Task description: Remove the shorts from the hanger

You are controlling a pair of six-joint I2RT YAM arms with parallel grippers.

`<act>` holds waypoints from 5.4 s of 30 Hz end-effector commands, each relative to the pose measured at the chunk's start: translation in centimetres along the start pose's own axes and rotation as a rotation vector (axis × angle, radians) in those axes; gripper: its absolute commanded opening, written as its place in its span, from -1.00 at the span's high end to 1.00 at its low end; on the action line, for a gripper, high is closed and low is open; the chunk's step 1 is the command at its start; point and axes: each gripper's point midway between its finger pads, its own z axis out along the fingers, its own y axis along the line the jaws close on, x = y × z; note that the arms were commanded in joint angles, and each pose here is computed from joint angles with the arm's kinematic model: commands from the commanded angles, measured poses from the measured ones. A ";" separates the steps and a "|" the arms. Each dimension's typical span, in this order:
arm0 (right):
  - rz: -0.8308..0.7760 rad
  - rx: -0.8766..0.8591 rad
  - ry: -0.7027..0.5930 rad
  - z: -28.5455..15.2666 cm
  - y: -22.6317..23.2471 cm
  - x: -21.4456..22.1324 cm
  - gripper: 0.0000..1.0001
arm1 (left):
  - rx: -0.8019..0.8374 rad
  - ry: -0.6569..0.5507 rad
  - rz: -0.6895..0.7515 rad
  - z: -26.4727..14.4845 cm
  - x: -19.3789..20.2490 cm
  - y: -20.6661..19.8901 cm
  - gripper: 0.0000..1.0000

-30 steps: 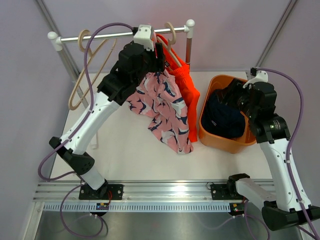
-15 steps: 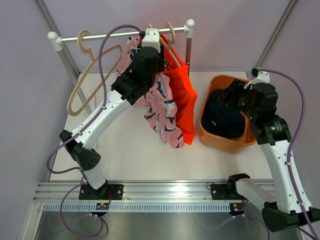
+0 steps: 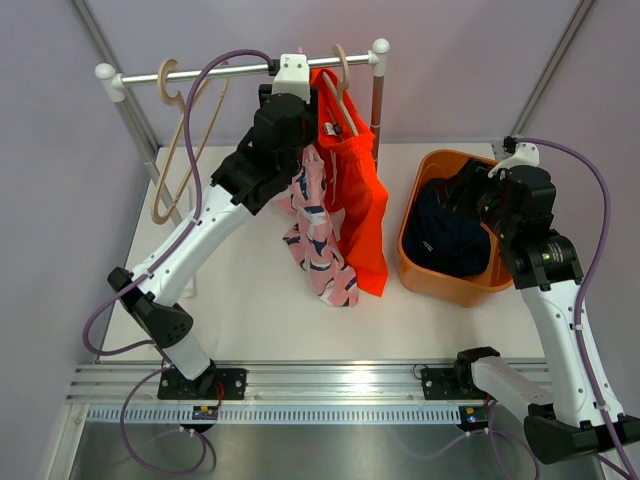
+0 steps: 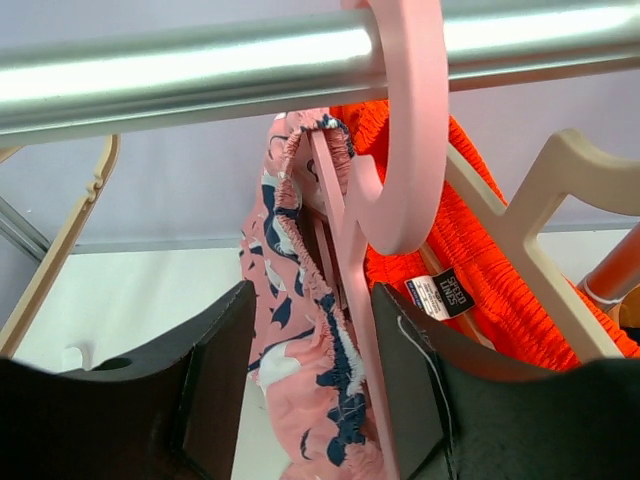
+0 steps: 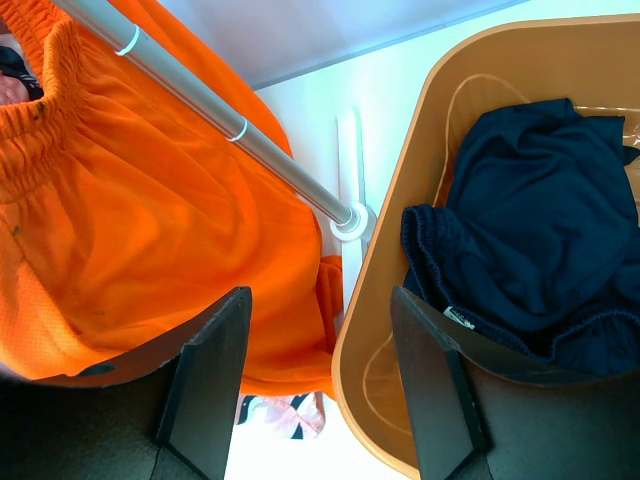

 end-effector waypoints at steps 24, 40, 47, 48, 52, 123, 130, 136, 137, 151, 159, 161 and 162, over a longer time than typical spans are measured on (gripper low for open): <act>-0.014 -0.023 -0.038 -0.8 0.7 -1.0 -0.32 | 0.117 -0.014 -0.077 0.8 -2.6 -2.3 -0.05; -0.020 -0.019 -0.052 -1.3 0.6 -1.2 -0.33 | 0.022 -0.007 -0.045 2.8 -0.4 -1.7 0.01; -0.027 -0.019 -0.052 -1.3 0.5 -1.0 -0.33 | -0.011 -0.035 -0.044 2.9 0.0 -1.0 0.10; -0.026 -0.020 -0.053 -1.3 0.5 -1.1 -0.33 | -0.013 -0.037 -0.043 2.9 -0.1 -1.0 0.14; -0.023 -0.019 -0.051 -1.2 0.4 -0.9 -0.33 | -0.021 -0.033 -0.012 2.8 0.0 -0.7 0.51; -0.306 -0.446 0.087 2.3 32.3 5.0 -0.31 | 0.509 0.202 0.060 -20.0 1.9 6.6 1.00; -0.308 -0.391 0.057 3.9 32.2 5.0 -0.13 | 0.514 0.199 0.062 -20.5 1.7 6.9 1.00; -0.314 -0.379 0.059 4.7 32.3 5.4 -0.02 | 0.510 0.188 0.059 -21.0 1.5 7.4 1.00; -0.311 -0.379 0.057 4.8 32.3 5.4 0.01 | 0.512 0.184 0.057 -21.2 1.3 7.5 1.00; -0.259 -0.317 0.015 6.9 30.0 1.7 0.81 | 0.549 0.196 0.053 -22.5 1.7 7.6 1.00; -0.224 -0.194 -0.015 9.9 25.2 -1.6 1.00 | 0.608 0.164 0.021 -24.3 0.9 7.7 1.00; -0.221 -0.164 -0.035 10.4 24.3 -2.7 1.00 | 0.615 0.152 0.015 -24.8 0.6 7.9 1.00; -0.224 -0.153 -0.032 10.6 24.0 -2.7 1.00 | 0.620 0.149 0.015 -25.0 0.5 8.0 1.00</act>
